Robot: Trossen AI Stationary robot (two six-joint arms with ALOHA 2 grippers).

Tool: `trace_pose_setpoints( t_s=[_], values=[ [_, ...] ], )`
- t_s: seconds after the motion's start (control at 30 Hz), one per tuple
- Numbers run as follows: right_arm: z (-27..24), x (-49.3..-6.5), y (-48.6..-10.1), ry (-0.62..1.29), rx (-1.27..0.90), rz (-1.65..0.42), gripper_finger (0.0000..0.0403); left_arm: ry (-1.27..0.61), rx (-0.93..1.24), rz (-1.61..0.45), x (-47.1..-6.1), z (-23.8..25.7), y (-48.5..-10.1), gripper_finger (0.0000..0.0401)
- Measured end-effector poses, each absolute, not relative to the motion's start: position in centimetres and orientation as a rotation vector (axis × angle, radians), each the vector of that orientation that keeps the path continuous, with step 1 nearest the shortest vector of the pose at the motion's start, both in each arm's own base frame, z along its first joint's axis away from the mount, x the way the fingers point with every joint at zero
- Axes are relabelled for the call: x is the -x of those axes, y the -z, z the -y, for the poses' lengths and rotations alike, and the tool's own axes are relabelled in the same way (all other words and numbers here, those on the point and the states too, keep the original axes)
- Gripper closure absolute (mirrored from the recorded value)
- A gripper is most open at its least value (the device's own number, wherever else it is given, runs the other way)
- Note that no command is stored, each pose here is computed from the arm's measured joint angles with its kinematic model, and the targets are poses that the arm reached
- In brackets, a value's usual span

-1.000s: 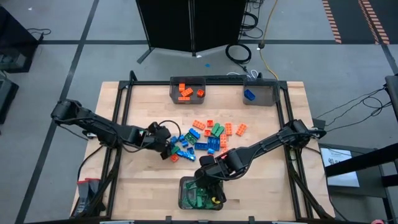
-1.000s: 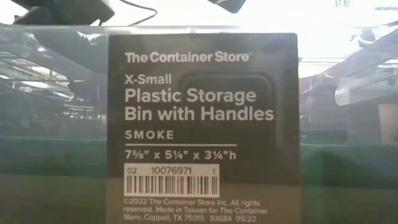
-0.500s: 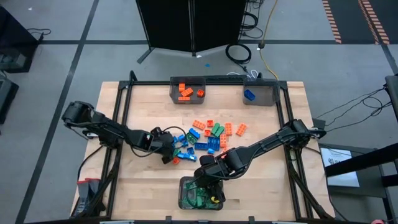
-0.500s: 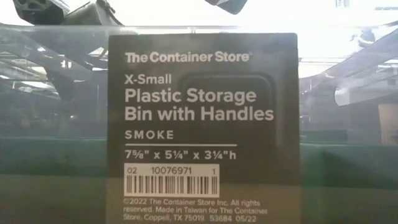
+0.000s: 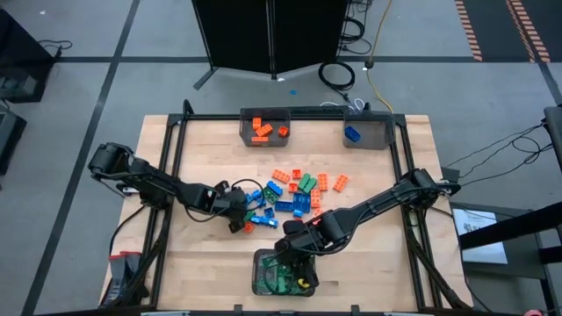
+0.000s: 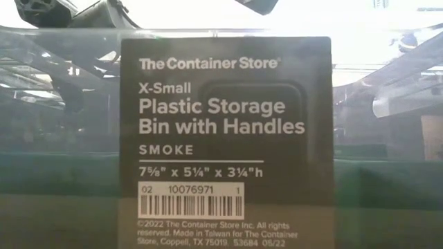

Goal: Sort blocks
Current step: Put the blue game piece into the top right black bin

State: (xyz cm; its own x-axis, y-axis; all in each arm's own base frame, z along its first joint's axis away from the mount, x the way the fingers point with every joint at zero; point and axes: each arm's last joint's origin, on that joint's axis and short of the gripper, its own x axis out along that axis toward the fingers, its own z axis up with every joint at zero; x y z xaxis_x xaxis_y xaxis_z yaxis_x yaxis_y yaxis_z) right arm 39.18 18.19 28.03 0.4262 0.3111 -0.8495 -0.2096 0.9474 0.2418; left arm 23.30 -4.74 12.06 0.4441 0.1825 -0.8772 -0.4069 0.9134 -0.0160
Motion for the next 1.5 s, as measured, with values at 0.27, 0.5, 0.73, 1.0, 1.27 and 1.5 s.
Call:
trace_pose_setpoints(
  t_s=[0.27,0.5,0.73,1.0,1.27,1.5],
  values=[
    [-16.3,-37.3,-31.6,-0.272,-0.059,-1.025,0.0204,-0.323,0.279,-0.991,-24.3,5.1,-14.8,0.0278],
    [-13.6,-34.3,-37.5,-0.12,0.006,-0.825,0.0217,-0.325,0.302,-0.856,-24.3,4.9,-20.0,0.0278],
    [-12.2,-32.2,-42.6,-0.058,0.146,-0.52,0.0218,-0.296,0.391,-0.506,-23.8,4.6,-27.8,0.0278],
    [-11.6,-32.4,-46.3,0.139,0.44,-0.217,0.0218,-0.096,0.502,0.176,-22.1,4.2,-37.4,0.0278],
    [-10.5,-32.9,-48.1,0.23,0.654,-0.098,0.0218,-0.009,0.556,0.348,-21.3,4.2,-39.3,0.0278],
    [-8.9,-34.7,-47.1,0.228,0.673,-0.124,0.0217,0.007,0.564,0.388,-21.8,4.3,-39.4,0.0278]
  ],
)
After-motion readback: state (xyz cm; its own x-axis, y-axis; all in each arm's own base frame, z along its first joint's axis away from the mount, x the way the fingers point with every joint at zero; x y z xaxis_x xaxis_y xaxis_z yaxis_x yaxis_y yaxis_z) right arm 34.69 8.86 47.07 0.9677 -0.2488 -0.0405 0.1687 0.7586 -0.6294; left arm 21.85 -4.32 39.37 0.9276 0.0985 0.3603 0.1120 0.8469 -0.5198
